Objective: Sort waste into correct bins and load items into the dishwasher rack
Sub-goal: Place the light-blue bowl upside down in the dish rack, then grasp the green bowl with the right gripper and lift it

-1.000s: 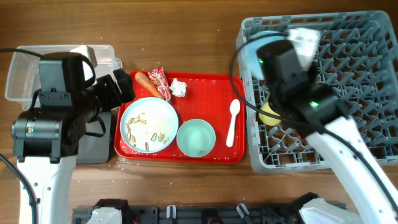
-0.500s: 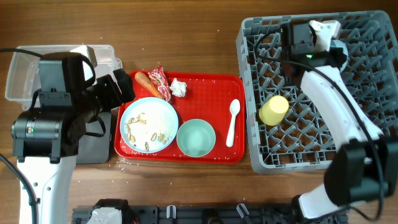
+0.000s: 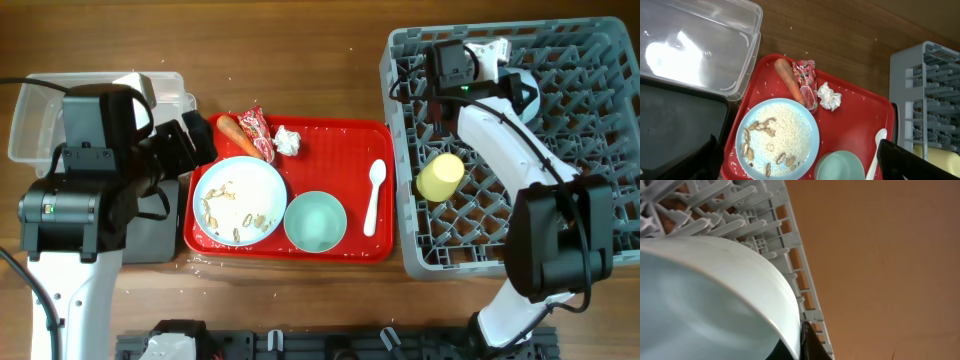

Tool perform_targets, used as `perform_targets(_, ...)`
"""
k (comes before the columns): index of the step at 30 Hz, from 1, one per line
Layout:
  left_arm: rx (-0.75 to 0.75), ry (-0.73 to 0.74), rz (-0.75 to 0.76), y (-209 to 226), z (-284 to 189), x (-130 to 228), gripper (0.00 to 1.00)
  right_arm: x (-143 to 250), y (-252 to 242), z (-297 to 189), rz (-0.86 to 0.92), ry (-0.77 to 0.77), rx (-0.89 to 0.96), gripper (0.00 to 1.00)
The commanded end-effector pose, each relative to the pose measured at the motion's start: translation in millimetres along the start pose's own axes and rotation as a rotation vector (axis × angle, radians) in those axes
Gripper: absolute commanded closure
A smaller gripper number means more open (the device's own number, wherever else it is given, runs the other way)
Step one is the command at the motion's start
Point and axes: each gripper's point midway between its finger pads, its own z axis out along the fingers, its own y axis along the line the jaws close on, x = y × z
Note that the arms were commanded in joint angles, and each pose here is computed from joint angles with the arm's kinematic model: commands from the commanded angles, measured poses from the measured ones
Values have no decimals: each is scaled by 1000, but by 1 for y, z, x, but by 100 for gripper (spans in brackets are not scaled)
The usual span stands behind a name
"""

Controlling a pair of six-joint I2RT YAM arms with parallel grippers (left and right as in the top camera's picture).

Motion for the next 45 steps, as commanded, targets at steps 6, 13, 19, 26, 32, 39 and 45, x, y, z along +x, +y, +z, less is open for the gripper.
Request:
perform_targets(6,-1,-22,-1,0,-5,-5,0,-7,7,17,-36,-2,-15,96)
perform_targets(13,-1,-22,-1,0,-5,-5,0,-8,59,-33,-150,-85,-233,88)
perform_targets(19,-1,-22,-1,0,-5,-5,0,9,60,-67,-69,-37,-422,43)
perform_targets(26,-1,-22,-1,0,-5,-5,0,-7,25,-221,32,-250,-1102,37)
perform_targets(32,-1,-22,-1,0,-5,-5,0,75,102,-341,-251,-55,-1598,44)
perform_targets(39,-1,-22,-1,0,-5,-5,0,164,182,-337,-523,256,-1506,39)
perform_targets(45,-1,-22,-1,0,-5,-5,0,166,197,-312,-466,294,-1371,95)
